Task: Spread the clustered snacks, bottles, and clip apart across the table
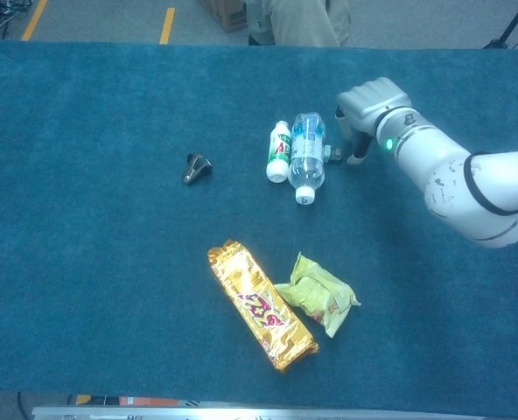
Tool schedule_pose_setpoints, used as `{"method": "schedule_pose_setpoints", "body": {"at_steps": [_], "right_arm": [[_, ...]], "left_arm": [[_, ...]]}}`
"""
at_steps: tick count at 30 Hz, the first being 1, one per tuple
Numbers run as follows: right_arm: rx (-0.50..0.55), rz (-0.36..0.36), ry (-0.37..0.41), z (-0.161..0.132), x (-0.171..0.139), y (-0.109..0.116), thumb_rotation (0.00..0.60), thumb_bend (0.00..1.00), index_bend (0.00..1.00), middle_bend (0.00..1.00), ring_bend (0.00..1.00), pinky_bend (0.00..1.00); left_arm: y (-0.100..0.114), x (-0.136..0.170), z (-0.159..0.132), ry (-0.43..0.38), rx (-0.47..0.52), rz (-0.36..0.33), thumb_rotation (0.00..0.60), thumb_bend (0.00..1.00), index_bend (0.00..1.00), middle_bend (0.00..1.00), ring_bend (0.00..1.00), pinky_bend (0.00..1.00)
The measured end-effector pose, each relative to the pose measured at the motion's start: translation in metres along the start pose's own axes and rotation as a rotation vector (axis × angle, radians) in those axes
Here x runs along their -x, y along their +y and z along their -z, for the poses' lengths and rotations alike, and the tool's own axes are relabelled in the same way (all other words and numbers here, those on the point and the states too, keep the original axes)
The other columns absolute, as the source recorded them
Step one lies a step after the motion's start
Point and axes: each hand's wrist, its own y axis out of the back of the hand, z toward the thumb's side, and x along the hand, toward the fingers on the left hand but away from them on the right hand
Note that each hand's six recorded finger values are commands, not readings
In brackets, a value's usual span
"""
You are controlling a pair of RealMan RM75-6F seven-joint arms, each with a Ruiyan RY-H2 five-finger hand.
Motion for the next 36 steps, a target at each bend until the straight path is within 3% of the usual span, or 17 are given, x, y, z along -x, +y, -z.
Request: {"method": "schedule_pose_setpoints", "body": {"at_steps": [9,19,36], "right_arm": [[-0.039,-0.017,-0.021,-0.011,0.008,-0.001,0.497,0.09,0.53,0.29,0.14,0.3],[-0.047,-0.02,-0.044,-0.014,0.016,-0.002,0.498,0.17,0.53,0.29,0.14,0.3],[-0.056,-0.033,-0.029,-0.025,0.022,-0.004,0.497,0.21,0.53,0.29,0.14,0.3]], "left_arm": [[0.0,0.002,0.004,0.009,0.003,0.0,0.6,0.36,0.0,0.04,0.03,0.07],[0.0,0.002,0.007,0.013,0.005,0.0,0.6,0.36,0.0,0.04,0.03,0.07],[0.002,0.005,0.01,0.023,0.005,-0.002,0.6,0.36,0.0,0.04,0.03,0.07]]}}
